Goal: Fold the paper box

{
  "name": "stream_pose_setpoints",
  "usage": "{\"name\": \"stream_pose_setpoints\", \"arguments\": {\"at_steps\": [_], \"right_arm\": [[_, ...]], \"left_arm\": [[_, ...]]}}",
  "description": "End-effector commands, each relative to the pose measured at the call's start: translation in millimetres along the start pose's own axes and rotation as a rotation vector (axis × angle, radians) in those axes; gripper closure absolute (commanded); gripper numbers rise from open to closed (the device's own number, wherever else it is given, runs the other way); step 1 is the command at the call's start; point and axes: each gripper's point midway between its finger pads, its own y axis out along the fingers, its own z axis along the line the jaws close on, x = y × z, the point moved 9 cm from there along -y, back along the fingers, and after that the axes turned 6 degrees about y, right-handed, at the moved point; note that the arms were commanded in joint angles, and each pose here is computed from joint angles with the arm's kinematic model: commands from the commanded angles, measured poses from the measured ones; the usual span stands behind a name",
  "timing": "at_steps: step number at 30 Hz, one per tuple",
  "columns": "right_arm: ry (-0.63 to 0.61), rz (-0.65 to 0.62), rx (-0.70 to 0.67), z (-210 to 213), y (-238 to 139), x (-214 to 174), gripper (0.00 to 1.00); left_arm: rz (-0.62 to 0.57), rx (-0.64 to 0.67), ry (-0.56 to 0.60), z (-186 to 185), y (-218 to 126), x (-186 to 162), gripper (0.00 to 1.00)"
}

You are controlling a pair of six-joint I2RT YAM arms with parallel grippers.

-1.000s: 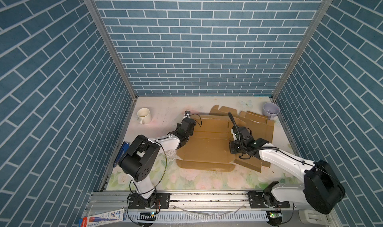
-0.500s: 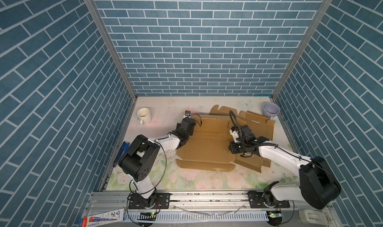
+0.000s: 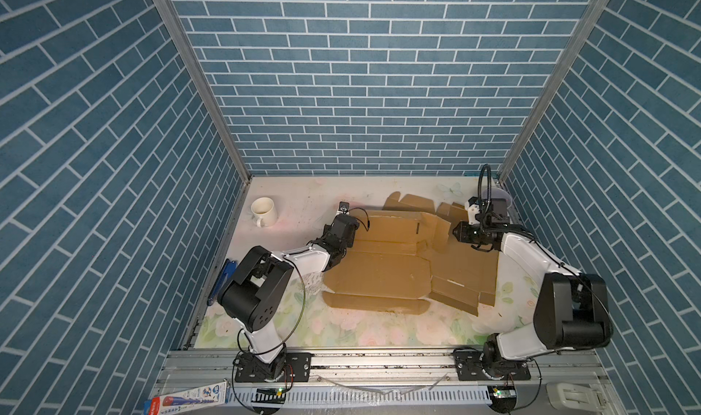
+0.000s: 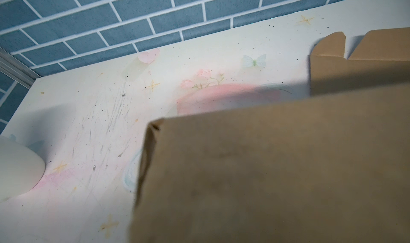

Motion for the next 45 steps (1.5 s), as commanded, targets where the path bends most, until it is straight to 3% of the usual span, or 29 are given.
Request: {"name": "stream_pose_setpoints", "arguments": {"at_steps": [1,6,12,22,27,31,36,41,45], "right_arm": [[-0.156,-0.081,0.12,13.7,3.5,15.6,0.64],[-0.189,-0.123,0.278,23.4,18.9,14.9,0.64],[-0.206,-0.009,0.421,41.4,19.9,2.0,0.68],[-0.275,0.106,0.452,69.8,-12.0,-32.6,0.7],[-0.349,0.14,0.41,82.3,-15.1,-44.7,0.65],[-0.425,0.091,0.296,82.9,-0.7,-39.3,0.55],[-0.491,-0.056,0.225,92.4,18.0,-15.6,0.49],[-0.47,-0.179,0.262,101.5,31.6,-3.2,0.42],[-0.46,-0.248,0.237,105.9,44.1,0.5,0.45]], "left_arm": [[0.248,-0.053,0.124,-6.5,8.6,-56.0,1.0],[0.252,-0.064,0.12,-8.7,11.3,-57.2,1.0],[0.252,-0.061,0.113,-7.7,11.9,-57.3,1.0],[0.247,-0.068,0.074,-4.1,12.1,-54.4,1.0],[0.246,-0.066,0.075,-2.5,11.2,-54.8,1.0],[0.247,-0.071,0.072,-3.3,11.5,-55.7,1.0],[0.25,-0.078,0.076,-3.9,12.4,-54.8,1.0],[0.248,-0.084,0.078,-3.3,10.9,-52.5,1.0],[0.256,-0.101,0.077,-4.6,12.6,-51.5,1.0]]}}
